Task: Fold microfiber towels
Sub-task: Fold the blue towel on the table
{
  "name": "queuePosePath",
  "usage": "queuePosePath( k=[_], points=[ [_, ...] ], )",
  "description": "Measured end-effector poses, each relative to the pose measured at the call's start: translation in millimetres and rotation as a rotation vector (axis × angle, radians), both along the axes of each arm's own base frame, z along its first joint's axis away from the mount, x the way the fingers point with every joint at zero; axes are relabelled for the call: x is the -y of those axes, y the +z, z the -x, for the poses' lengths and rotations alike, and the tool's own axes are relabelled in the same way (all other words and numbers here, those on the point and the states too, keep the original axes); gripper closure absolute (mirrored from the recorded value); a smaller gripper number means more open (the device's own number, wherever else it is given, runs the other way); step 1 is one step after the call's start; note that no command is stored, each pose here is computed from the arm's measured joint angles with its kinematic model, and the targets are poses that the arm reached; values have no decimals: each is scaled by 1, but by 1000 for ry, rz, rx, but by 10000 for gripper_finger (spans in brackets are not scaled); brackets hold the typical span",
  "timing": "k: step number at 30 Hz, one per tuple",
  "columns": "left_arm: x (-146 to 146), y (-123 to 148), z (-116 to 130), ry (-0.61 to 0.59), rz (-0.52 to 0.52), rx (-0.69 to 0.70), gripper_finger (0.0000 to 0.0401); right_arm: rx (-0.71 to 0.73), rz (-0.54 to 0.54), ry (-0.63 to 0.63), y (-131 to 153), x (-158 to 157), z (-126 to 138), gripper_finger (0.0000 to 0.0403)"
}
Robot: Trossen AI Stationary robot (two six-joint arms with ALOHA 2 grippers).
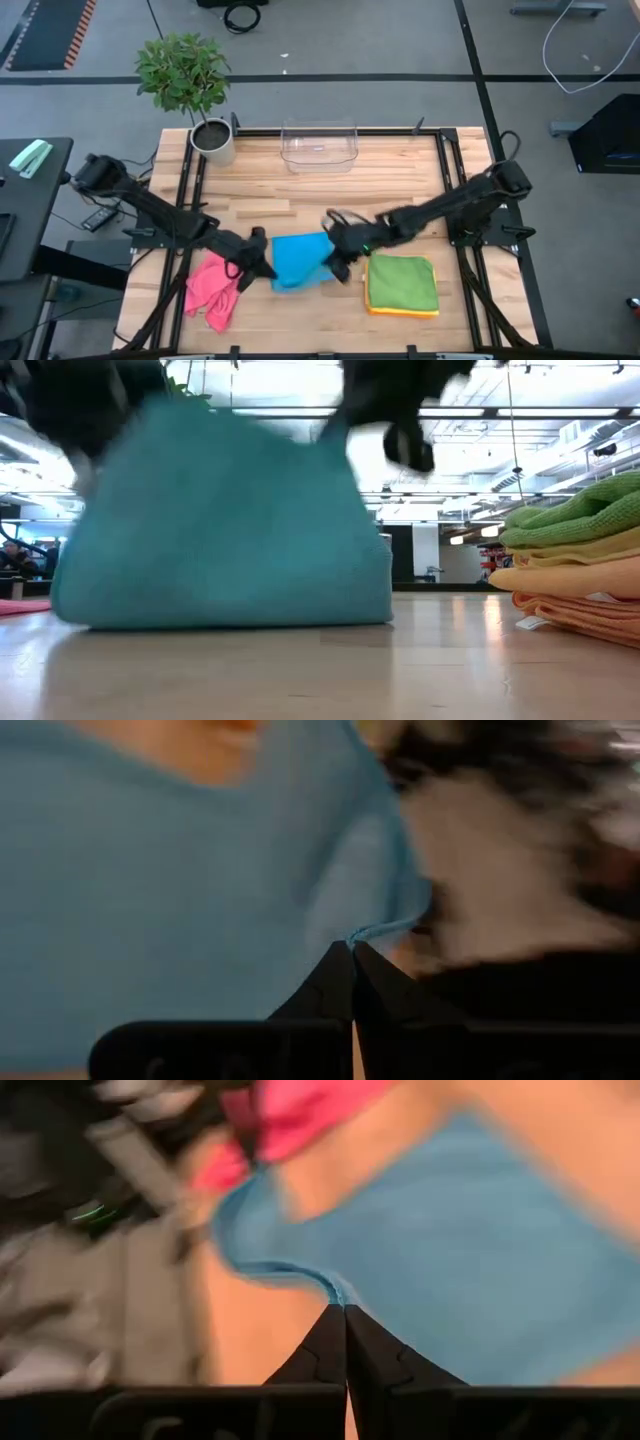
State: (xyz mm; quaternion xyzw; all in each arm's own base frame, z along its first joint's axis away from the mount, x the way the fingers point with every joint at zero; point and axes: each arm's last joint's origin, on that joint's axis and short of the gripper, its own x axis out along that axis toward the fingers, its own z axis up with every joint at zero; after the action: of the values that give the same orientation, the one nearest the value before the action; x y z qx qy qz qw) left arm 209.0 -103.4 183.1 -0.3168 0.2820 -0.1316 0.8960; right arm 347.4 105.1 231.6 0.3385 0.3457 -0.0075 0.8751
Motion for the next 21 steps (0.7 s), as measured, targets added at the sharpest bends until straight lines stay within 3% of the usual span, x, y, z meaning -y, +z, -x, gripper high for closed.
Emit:
queuePosePath(
  k=[4, 10, 21],
  points=[
    [-19, -16, 6, 208, -131, -175, 396, -124, 38, -100, -36, 33, -17, 400],
    [-43, -33, 2, 314, -293, -291, 394, -273, 62, -164, -76, 62, -25, 400],
    [-65, -35, -11, 354, -363, -246, 390, -328, 141, -232, -72, 64, -17, 400]
  ],
)
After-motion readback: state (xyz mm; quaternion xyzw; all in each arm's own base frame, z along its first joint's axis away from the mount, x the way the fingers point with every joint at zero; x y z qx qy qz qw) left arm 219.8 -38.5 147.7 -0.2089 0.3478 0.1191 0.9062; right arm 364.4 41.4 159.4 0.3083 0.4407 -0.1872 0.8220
